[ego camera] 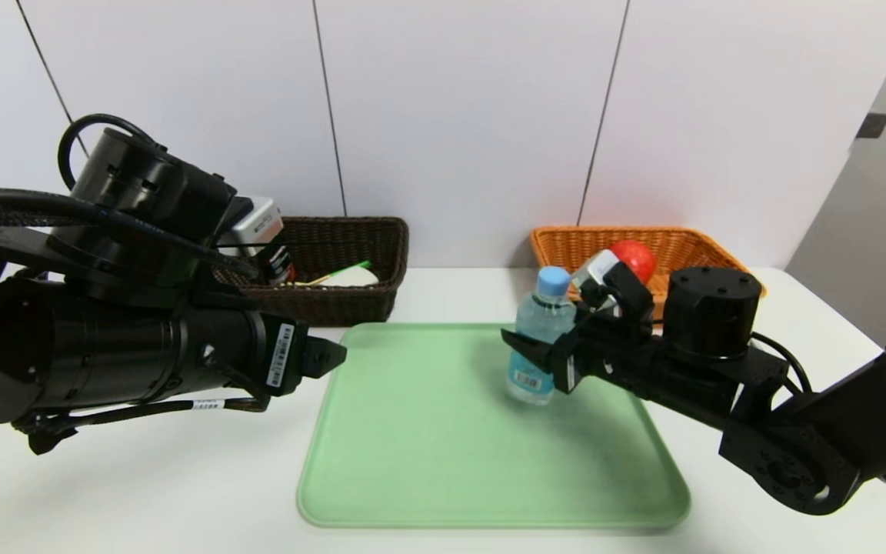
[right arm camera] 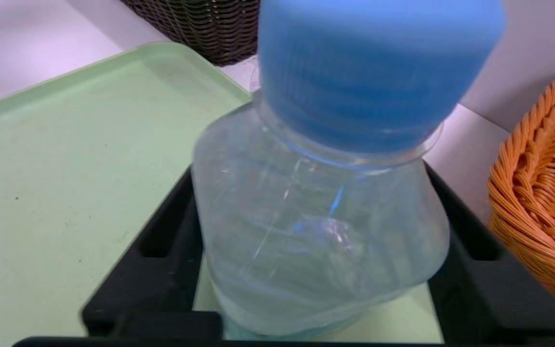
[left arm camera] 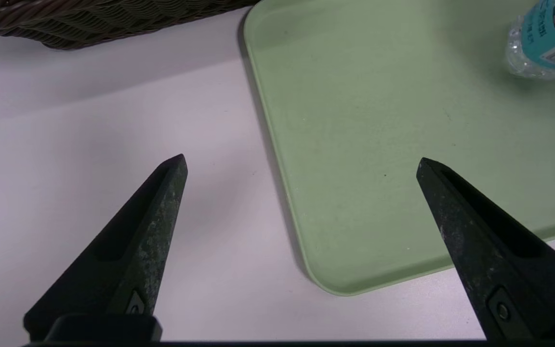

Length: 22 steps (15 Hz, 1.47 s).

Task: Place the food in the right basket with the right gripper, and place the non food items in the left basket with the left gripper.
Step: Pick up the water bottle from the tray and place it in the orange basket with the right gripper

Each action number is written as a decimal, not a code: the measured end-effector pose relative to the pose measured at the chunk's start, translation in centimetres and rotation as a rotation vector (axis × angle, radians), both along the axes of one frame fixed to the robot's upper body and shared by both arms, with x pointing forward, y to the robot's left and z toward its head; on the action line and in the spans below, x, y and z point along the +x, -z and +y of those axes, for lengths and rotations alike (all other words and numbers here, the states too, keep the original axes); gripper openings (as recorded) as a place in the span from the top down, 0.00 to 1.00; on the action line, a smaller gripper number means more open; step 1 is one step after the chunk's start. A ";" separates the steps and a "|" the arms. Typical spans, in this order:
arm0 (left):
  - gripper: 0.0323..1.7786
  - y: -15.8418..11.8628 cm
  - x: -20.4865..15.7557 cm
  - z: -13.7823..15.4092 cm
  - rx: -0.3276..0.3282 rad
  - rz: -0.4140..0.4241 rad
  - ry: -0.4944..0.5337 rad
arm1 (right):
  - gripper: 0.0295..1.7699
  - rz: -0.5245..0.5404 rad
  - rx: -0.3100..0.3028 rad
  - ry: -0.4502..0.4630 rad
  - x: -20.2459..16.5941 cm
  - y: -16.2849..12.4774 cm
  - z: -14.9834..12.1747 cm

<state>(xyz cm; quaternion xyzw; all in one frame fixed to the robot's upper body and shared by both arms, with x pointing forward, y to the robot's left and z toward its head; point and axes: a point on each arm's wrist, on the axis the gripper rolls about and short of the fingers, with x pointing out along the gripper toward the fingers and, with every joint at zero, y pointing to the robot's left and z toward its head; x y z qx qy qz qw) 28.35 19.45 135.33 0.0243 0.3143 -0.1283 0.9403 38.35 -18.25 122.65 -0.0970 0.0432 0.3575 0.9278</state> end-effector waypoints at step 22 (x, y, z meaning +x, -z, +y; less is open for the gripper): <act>0.05 -0.1 0.0 0.0 0.000 -0.004 0.001 | 0.54 -0.179 0.133 0.238 3.2 -13.8 -6.2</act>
